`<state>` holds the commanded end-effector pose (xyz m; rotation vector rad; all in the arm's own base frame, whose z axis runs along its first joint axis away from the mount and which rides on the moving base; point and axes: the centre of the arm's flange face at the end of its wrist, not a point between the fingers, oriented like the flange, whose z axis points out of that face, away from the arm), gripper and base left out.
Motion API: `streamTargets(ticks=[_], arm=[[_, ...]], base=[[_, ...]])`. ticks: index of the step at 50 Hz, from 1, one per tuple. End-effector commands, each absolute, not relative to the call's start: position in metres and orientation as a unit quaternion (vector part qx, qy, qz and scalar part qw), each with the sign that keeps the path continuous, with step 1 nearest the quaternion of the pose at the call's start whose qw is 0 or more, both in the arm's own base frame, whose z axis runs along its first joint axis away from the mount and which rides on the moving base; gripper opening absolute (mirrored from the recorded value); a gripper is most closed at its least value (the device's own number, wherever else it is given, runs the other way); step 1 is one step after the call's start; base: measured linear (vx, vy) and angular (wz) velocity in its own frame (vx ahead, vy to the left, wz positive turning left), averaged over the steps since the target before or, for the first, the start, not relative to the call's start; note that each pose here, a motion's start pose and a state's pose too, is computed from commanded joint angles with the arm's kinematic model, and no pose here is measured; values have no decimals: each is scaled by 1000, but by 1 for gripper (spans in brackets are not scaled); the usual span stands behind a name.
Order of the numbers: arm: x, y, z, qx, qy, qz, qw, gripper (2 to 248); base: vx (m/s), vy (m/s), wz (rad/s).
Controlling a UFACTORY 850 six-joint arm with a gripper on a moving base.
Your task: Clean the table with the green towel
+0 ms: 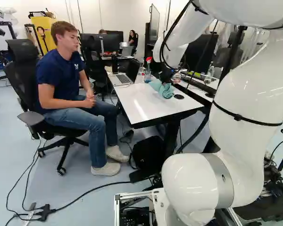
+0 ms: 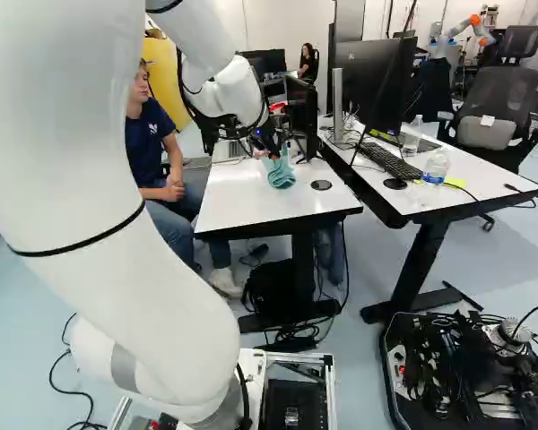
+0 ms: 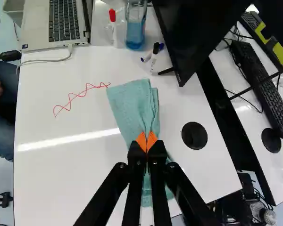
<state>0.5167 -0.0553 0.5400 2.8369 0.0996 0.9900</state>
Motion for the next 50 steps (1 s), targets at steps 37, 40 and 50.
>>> streamTargets(ticks=[37, 40, 50], arm=[[578, -10, 539, 937, 74, 338, 54, 21], [583, -7, 538, 936, 77, 339, 53, 21], [599, 2, 538, 934, 84, 343, 50, 21]], base=[[0, 0, 0], [0, 0, 0], [0, 0, 0]])
